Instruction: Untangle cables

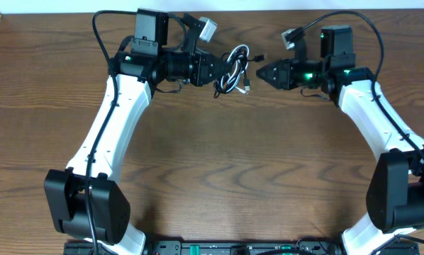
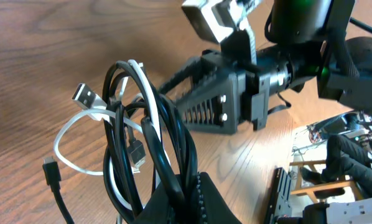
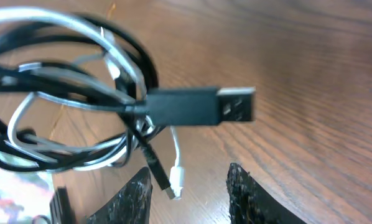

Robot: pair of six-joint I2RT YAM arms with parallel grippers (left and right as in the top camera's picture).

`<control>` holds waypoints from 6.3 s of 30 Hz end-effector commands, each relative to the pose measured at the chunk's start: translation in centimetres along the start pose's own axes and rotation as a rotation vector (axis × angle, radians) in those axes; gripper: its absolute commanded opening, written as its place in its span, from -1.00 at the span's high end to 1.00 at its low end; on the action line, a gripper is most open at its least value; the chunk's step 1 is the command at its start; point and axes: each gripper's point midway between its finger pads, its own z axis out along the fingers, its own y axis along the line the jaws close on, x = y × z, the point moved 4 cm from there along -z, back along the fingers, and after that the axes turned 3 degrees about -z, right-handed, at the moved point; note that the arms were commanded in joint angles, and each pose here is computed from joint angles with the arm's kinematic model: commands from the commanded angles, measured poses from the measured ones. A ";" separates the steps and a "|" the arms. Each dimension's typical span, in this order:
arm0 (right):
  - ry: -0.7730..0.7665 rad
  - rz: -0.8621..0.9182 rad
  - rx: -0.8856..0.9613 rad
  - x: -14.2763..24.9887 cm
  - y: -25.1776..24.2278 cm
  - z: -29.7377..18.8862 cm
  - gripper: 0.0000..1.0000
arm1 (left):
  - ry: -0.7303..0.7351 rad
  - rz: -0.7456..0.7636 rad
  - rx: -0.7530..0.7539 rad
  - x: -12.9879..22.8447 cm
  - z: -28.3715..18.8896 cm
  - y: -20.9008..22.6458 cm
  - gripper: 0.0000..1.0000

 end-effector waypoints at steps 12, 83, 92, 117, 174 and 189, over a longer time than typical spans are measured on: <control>-0.048 -0.138 -0.071 -1.4 1.9 -1.0 0.25 | -0.014 -0.034 0.034 -0.4 -0.4 -1.1 0.85; -0.117 -0.093 0.020 -3.1 7.5 -1.0 -0.33 | -0.429 -0.829 -0.198 -6.1 -2.0 3.3 0.85; -0.108 -0.082 0.037 -2.9 7.0 -1.6 -0.35 | -0.449 -1.055 -0.372 -3.4 -2.4 5.7 0.85; 0.018 -0.513 -0.062 0.7 11.2 5.0 0.16 | -0.308 -1.305 -0.405 0.4 -0.6 4.5 0.85; 0.015 -0.419 -0.105 0.2 9.7 2.3 0.21 | -0.261 -1.115 -0.651 3.0 -1.0 5.7 0.85; 0.110 -0.414 -0.171 3.0 10.3 6.3 0.29 | -0.251 -1.099 -0.641 3.0 -0.3 5.1 0.85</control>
